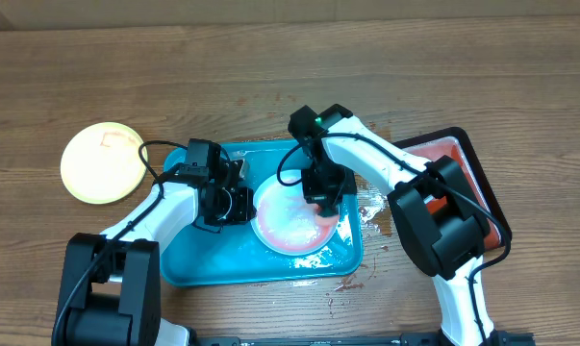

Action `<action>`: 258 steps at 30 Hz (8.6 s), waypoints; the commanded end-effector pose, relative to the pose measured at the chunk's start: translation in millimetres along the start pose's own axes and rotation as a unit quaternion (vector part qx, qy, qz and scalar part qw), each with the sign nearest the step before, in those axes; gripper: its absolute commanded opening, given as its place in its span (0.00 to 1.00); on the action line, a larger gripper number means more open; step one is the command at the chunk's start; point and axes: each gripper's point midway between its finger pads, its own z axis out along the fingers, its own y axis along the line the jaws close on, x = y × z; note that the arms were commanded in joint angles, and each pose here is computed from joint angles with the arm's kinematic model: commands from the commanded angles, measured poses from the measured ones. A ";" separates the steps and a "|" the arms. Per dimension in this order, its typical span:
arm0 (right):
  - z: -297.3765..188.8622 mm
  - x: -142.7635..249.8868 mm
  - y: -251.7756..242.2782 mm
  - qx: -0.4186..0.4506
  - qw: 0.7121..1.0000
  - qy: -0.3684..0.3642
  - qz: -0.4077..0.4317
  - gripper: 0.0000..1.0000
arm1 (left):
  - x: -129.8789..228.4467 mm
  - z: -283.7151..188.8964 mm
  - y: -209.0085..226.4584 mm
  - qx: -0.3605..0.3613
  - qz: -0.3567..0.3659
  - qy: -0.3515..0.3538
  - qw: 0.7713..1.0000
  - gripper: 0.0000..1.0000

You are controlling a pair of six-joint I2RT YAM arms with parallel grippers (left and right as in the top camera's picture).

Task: Clean dirty plates on tray and stack at the side
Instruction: 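Scrub the white plate with the sponge, left gripper holding its rim, then return the sponge with the right gripper to the black water tray, then lift and tilt the white plate up with the left gripper, then carry the white plate left and place it on the yellow plates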

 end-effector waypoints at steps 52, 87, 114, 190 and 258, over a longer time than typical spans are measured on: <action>-18.7 23.6 -210.7 0.061 0.948 0.000 0.314 0.04 | -63.4 -200.3 -88.7 -0.470 0.206 -0.186 0.838 0.04; -26.1 -20.1 -236.6 0.106 0.935 -0.110 0.319 0.94 | -74.3 -255.2 -90.9 -0.609 0.248 -0.237 0.715 0.04; -27.0 -26.6 -236.2 0.101 0.934 -0.123 0.321 1.00 | -93.0 -288.2 -105.8 -0.681 0.277 -0.255 0.628 0.04; -27.3 -30.8 -234.4 0.093 0.934 -0.130 0.321 1.00 | -95.9 -289.3 -120.0 -0.686 0.296 -0.259 0.612 0.04; -27.3 -30.8 -234.4 0.093 0.934 -0.130 0.321 1.00 | -13.3 -218.6 276.1 -0.110 -0.538 -0.291 0.783 0.04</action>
